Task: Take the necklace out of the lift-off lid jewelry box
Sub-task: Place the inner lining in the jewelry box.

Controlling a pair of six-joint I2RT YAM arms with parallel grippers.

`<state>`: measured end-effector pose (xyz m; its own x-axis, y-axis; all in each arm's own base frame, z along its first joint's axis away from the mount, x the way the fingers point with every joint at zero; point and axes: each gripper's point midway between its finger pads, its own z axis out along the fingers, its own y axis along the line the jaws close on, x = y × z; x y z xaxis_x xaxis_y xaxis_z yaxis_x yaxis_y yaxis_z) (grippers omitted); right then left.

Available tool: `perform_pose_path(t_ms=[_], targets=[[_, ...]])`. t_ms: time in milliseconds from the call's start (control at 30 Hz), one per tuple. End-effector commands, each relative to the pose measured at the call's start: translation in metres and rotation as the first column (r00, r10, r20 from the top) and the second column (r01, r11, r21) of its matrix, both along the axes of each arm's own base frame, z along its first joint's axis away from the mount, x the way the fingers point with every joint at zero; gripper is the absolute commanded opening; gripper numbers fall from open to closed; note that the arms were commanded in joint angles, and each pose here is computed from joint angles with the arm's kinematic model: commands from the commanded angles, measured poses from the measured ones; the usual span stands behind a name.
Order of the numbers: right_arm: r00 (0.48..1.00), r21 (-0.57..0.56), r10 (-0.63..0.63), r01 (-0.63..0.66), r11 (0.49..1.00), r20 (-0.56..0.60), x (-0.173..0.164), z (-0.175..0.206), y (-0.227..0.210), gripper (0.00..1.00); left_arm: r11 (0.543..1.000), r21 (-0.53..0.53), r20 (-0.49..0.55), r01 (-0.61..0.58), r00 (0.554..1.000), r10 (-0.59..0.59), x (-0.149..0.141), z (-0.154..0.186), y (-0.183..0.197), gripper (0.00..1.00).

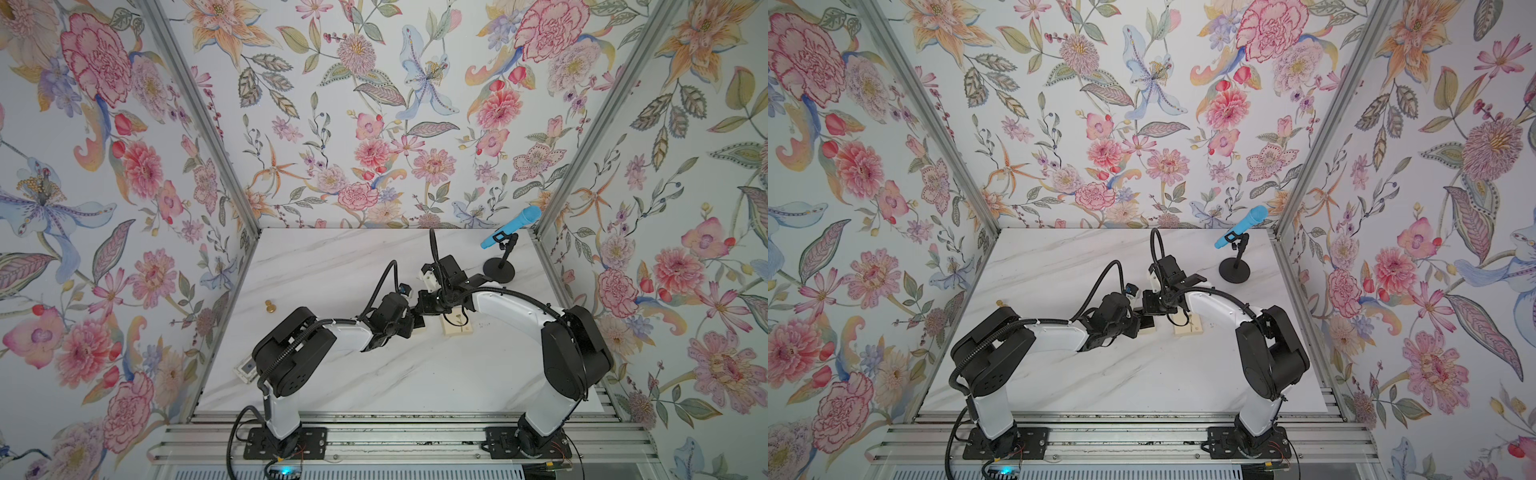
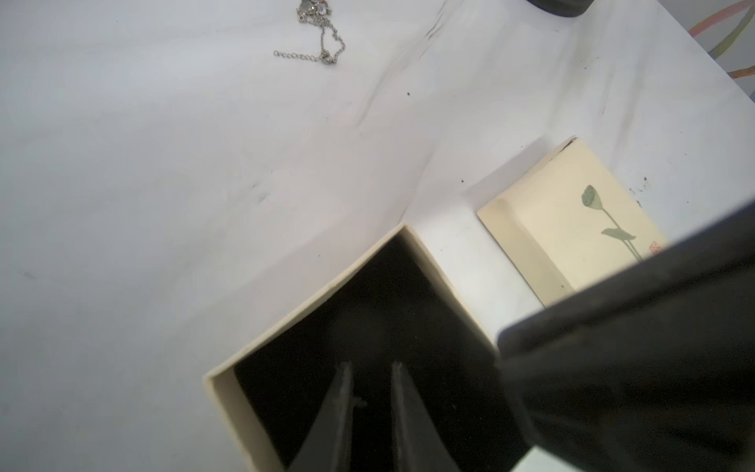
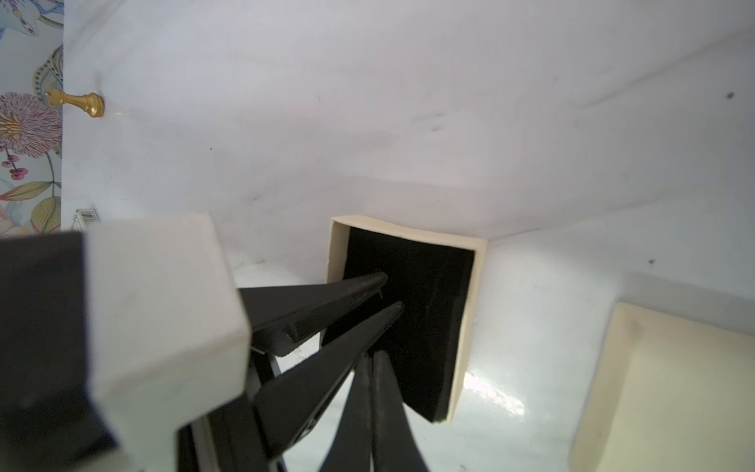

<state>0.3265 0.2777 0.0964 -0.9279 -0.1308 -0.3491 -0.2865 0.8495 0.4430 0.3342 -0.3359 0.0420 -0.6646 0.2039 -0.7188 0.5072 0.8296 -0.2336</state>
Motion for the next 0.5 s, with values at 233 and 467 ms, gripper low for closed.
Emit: perform_pose_path(t_ms=[233, 467], targets=[[0.999, -0.029, 0.007, -0.008, 1.0, -0.044, -0.016, -0.018, 0.0, 0.0, 0.999, -0.007, 0.065, -0.034, 0.997, 0.034, 0.001, 0.038, 0.008, 0.31], [0.997, -0.047, 0.014, -0.017, 0.999, -0.071, -0.025, -0.032, 0.003, 0.0, 0.994, 0.042, 0.078, -0.102, 0.992, 0.099, 0.004, 0.042, 0.035, 0.31]])
